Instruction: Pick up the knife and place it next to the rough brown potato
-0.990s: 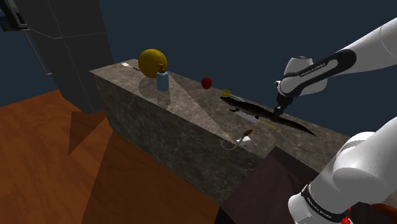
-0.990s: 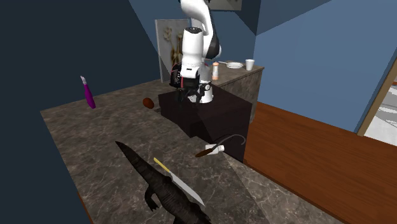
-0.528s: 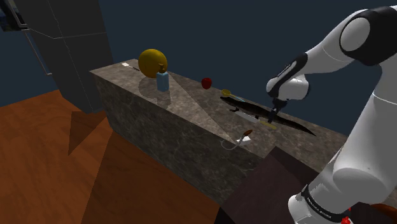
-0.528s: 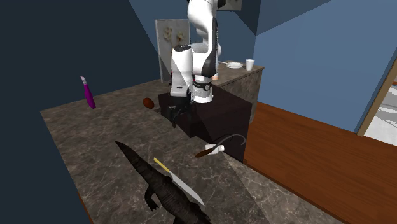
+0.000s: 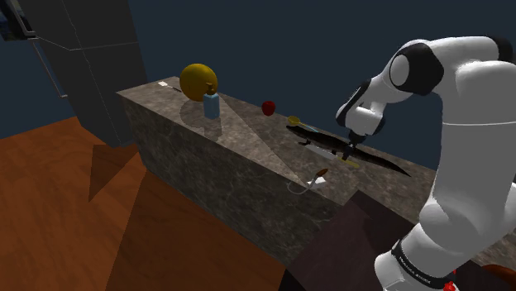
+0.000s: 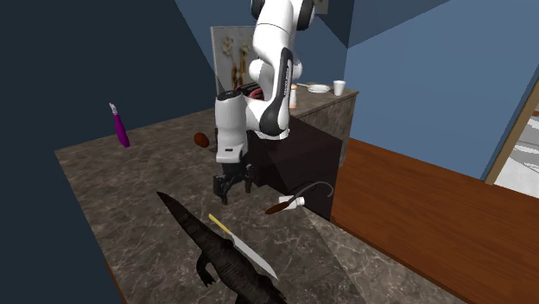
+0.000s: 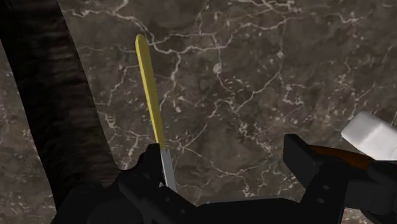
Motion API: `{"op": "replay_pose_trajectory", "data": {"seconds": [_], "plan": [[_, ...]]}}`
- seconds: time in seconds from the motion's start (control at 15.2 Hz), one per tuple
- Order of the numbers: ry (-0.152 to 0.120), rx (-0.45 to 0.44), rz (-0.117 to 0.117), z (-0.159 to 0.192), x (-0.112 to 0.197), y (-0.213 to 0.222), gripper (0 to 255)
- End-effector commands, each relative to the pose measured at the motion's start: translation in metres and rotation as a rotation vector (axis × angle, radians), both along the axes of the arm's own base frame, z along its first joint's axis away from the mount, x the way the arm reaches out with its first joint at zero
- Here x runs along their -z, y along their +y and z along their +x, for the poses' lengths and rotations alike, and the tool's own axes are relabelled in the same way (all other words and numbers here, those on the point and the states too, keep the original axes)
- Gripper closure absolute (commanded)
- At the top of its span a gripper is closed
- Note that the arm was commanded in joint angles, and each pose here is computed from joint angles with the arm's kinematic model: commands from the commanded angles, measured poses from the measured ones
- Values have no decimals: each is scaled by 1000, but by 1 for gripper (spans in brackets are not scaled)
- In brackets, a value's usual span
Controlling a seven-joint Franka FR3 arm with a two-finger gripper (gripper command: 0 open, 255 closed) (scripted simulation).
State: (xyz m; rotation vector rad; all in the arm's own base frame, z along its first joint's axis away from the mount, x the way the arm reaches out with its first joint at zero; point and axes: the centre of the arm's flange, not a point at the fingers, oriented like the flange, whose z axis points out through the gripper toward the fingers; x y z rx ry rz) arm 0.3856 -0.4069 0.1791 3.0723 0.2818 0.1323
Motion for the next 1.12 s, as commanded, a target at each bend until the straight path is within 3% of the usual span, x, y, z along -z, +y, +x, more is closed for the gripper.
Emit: {"op": "replay_pose_trajectory", "data": {"seconds": [0.0, 0.33, 0.79, 1.06], "plan": [[-17, -16, 5, 12, 15, -17, 0], [-55, -54, 12, 40, 55, -57, 0], [-55, -54, 12, 46, 92, -58, 0], [-55, -54, 12, 46, 95, -58, 0]]}}
